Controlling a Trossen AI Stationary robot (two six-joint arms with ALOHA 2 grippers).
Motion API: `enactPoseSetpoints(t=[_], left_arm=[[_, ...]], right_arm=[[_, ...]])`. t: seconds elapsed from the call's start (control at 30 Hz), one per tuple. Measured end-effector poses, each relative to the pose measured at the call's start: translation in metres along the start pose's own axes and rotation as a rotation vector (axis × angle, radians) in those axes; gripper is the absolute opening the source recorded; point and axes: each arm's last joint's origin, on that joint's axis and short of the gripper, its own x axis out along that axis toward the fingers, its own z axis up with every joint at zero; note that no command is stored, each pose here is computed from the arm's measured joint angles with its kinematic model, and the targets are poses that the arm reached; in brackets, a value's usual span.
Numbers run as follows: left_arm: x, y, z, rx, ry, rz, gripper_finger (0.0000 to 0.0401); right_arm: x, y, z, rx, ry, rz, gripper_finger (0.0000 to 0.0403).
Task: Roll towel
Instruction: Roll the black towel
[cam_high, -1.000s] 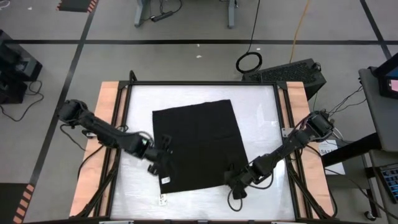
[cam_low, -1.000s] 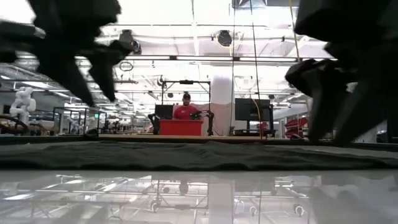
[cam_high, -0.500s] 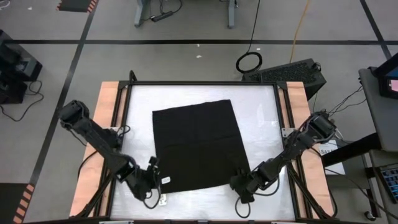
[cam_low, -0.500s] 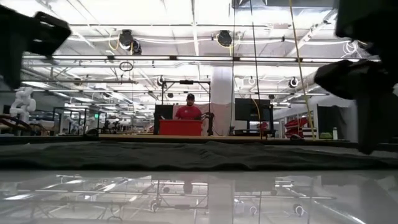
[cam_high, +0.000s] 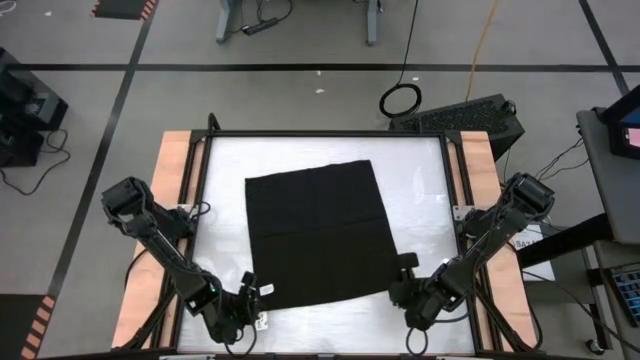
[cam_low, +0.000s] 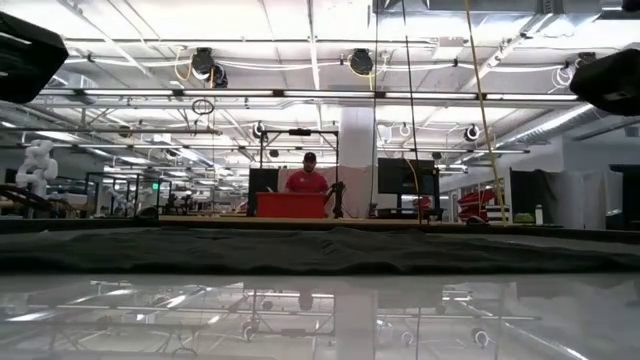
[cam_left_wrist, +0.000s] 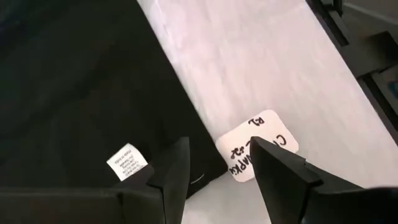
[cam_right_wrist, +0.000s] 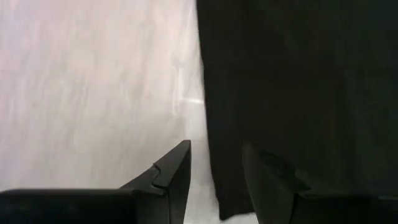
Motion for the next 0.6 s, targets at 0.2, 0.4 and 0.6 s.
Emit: enactPoseSetpoints(t=[0.2, 0.4, 0.6], left_arm=[[0.001, 0.0, -0.001, -0.034, 0.015, -0.006, 0.0176], [0.015, -0.004, -0.008, -0.061, 0.073, -0.027, 0.0176], [0.018, -0.004, -0.006, -0.064, 0.065, 0.004, 0.0176]], right_arm=[[0.005, -0.004, -0.01, 0.011, 0.04, -0.031, 0.0137], [0.01, -0.007, -0.018, 0.039, 0.062, -0.05, 0.0137], [0.013, -0.008, -0.021, 0.039, 0.063, -0.051, 0.0137]])
